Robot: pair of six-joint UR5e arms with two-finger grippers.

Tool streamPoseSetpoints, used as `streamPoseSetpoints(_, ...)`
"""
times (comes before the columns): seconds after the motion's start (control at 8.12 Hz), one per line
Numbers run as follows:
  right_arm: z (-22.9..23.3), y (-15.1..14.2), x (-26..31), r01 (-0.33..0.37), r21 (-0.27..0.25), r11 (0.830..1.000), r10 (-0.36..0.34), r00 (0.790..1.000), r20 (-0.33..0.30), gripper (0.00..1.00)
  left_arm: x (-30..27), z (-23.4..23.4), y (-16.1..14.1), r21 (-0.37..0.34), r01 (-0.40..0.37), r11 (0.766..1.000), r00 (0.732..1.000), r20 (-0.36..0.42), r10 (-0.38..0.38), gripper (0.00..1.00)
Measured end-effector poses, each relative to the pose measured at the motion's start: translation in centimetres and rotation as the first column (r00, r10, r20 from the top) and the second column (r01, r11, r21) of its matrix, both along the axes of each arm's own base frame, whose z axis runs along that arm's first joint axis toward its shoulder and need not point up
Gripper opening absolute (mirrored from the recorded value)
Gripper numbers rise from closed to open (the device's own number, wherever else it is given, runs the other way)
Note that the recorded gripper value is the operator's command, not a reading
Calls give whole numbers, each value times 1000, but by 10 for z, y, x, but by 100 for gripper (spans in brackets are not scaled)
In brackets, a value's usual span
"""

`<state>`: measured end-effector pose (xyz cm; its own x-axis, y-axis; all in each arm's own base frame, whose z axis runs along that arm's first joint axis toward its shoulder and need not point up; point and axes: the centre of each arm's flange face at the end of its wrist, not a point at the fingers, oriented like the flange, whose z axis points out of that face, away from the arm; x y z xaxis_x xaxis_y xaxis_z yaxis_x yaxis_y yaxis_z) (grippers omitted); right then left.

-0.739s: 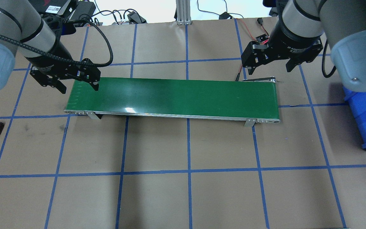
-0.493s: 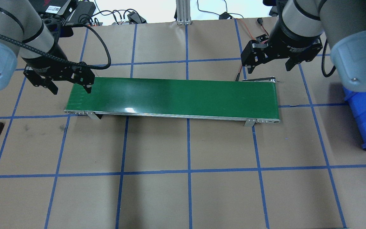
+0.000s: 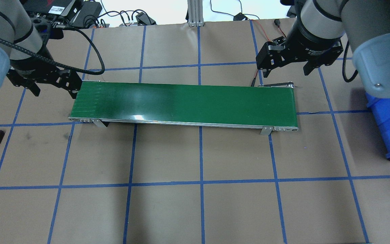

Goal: Move capacitor from left to right
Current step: 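Carry the brown capacitor in the left gripper toward the conveyor's near end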

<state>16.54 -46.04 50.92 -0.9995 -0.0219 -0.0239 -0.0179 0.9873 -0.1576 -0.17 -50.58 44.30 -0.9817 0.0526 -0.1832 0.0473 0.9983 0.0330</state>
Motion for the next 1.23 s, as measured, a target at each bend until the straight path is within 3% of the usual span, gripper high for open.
streamPoseSetpoints(0.37, -2, 1, 0, 1, 7, 1000, -1, 1000, 1, 100, 147, -29, -13, 4, 57, 998, 998, -5, -57, 100)
streamPoseSetpoints(0.74, -4, 2, 0, 3, 12, 1000, -3, 1000, 5, 100, 283, -108, -19, -5, 110, 994, 992, -59, -110, 100)
streamPoseSetpoints(1.23, -5, 2, -1, 5, 13, 1000, -5, 1000, -10, 100, 354, -206, -10, 44, 125, 991, 980, -164, -117, 100)
